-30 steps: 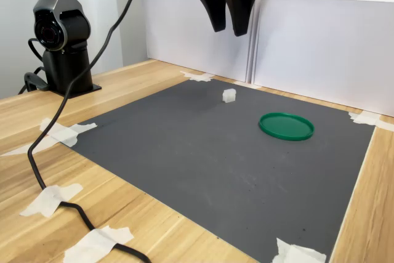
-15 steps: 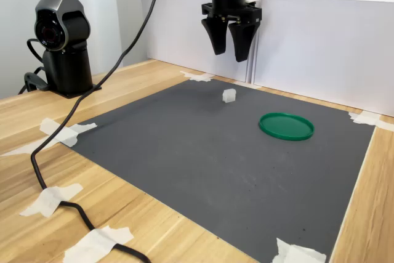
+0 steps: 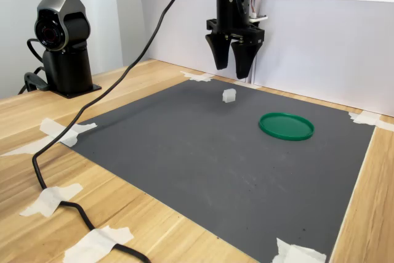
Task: Grasp a white terminal and put it on the green lid.
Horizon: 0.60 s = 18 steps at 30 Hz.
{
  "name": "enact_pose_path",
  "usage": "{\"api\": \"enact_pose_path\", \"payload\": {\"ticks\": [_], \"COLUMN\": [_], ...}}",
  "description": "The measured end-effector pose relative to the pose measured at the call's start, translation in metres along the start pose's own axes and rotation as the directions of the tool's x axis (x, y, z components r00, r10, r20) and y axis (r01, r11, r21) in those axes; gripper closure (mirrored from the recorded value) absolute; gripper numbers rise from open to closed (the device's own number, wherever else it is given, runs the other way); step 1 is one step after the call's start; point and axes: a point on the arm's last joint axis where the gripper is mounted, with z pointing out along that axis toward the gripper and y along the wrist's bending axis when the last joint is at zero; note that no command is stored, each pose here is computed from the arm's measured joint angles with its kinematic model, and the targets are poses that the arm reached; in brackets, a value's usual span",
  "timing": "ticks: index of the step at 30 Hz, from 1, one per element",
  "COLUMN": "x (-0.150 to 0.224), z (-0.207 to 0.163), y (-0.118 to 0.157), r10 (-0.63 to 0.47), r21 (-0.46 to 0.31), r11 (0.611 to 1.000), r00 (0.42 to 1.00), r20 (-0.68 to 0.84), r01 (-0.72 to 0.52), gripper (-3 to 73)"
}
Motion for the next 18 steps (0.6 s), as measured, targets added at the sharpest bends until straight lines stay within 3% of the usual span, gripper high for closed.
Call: {"api": "enact_pose_path", "payload": {"ticks": [18], "x": [0.010], "z": [0.030], "y": [0.007], "r10": [0.011], "r21": [-0.013], "r11": [1.000], "r00": [1.000], "r20": [-0.017], "r01": [-0.011], "gripper": [-0.5]}}
